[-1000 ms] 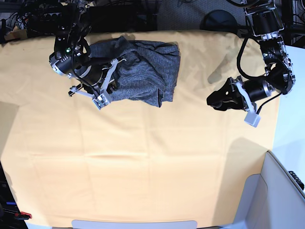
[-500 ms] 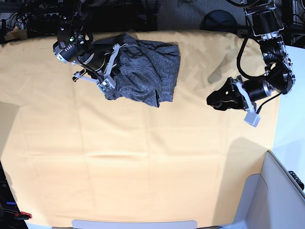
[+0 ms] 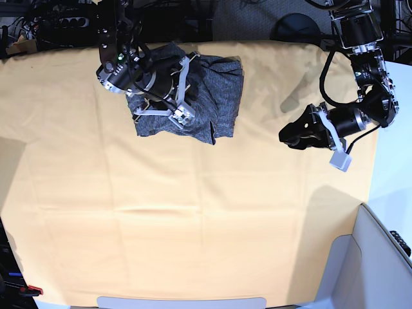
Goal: Fold the T-shirt properly
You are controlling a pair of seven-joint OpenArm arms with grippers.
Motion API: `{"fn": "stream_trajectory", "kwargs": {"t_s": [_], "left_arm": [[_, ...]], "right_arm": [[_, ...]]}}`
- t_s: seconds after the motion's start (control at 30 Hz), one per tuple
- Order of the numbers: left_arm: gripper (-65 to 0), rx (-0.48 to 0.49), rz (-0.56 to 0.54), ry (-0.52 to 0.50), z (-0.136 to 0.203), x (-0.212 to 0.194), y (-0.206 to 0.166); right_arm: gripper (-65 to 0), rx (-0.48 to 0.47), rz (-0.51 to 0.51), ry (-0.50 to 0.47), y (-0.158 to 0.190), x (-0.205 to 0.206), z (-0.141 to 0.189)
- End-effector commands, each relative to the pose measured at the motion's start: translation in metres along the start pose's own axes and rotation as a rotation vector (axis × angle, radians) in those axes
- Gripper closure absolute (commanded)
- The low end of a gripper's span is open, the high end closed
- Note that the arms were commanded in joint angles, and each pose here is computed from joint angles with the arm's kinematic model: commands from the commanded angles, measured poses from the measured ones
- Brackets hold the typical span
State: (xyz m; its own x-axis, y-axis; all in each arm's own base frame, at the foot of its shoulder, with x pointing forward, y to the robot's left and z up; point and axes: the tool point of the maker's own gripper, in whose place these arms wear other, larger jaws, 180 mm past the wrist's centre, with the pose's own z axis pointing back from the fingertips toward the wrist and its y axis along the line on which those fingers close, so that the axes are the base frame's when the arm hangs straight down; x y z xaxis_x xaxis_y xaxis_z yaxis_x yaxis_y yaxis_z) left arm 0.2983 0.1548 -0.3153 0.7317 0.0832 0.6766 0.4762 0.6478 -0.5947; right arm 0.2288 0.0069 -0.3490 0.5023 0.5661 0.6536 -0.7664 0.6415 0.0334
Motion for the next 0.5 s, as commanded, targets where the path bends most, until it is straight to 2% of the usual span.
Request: {"fn": "stream_trajectory", "kwargs": {"t_s": [0.0,0.13,0.23,0.3,0.47], "left_arm": [[-26.7,-0.007,-0.031,-0.041,0.005,0.016,-0.003],[-26.7,-0.006,-0.033,-0.041,0.005,0.016,-0.003],[-26.7,-0.006,-0.033,-0.041,0.005,0.016,-0.003],[-26.7,-0.006,-0.033,-0.041,0.005,0.016,-0.003],[-26.7,-0.006,-0.032,-0.040,0.005,0.016,-0.003]], "right_arm": [[-7.9,0.032,0.022,-0.044,0.008,0.014,-0.003],[-7.9,0.108,0.104,-0.038,0.034,0.026,-0.016],[-7.9,0.102,0.121,-0.053,0.031,0.034,-0.016],[-7.8,0.060,0.133,-0.078,0.016,0.044,-0.010],[-7.8,-0.111,-0.061,-0.120,-0.042,0.045,0.011]]}}
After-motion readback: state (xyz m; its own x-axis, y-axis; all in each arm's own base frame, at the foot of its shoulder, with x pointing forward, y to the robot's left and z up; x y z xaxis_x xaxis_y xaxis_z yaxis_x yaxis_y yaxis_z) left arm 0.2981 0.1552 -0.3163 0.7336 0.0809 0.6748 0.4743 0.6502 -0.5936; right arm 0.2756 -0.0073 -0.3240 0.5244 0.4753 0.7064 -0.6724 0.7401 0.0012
